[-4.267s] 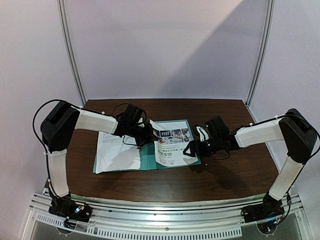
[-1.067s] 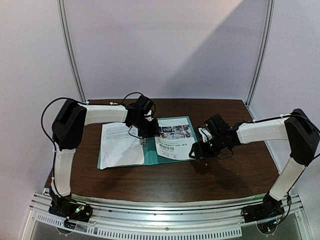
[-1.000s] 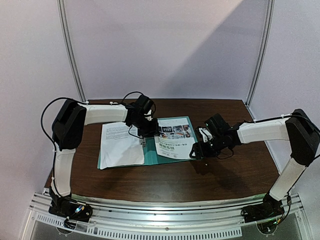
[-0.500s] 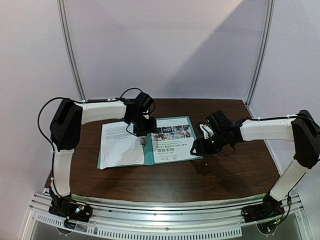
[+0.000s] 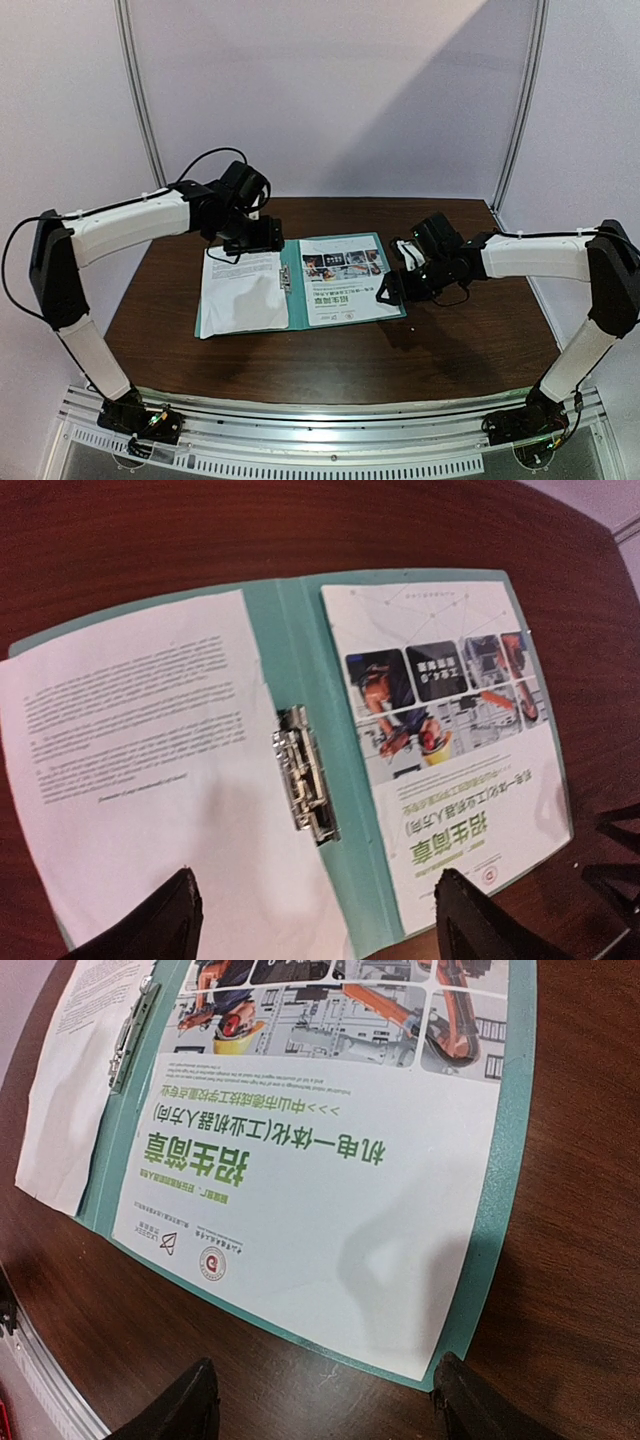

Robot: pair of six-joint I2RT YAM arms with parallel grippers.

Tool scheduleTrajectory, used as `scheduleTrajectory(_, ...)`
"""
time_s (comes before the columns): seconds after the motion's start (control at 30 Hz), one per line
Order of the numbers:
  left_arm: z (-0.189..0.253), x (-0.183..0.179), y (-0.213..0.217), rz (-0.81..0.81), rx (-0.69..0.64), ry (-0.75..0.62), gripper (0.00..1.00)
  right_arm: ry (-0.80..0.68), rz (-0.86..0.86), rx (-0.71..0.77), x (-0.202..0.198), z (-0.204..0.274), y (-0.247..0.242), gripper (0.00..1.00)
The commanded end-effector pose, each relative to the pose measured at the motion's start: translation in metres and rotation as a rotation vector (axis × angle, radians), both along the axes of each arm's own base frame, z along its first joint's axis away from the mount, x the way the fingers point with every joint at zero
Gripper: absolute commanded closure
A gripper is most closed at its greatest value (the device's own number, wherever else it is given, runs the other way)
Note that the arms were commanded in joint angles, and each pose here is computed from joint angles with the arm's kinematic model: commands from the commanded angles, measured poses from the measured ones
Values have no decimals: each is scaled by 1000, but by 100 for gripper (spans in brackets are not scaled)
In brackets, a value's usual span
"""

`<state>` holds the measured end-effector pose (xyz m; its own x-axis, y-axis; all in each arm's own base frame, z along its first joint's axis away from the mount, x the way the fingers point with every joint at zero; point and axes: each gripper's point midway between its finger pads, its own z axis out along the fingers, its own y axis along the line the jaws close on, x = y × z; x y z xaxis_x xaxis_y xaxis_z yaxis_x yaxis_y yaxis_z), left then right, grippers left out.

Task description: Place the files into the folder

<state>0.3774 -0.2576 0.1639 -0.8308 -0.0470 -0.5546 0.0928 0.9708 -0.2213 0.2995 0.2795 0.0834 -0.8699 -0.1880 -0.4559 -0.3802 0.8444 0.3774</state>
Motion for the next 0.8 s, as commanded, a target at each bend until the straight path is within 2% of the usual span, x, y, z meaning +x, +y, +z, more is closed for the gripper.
scheduleTrajectory(0.0, -13, -18, 50, 47, 56, 19, 19, -30, 18, 51, 7, 18, 13, 27)
scheduleTrajectory(0.4, -41, -74, 126, 146, -9, 87, 23, -19, 19, 91, 15, 22, 26, 27)
scheduleTrajectory(0.57, -46, -62, 148, 177, -43, 71, 26, -44, -15, 65, 30, 20, 27, 26)
scheduleTrajectory(0.77, -50, -21, 156, 177, -97, 48, 28, -68, -96, 43, 59, 17, 13, 24)
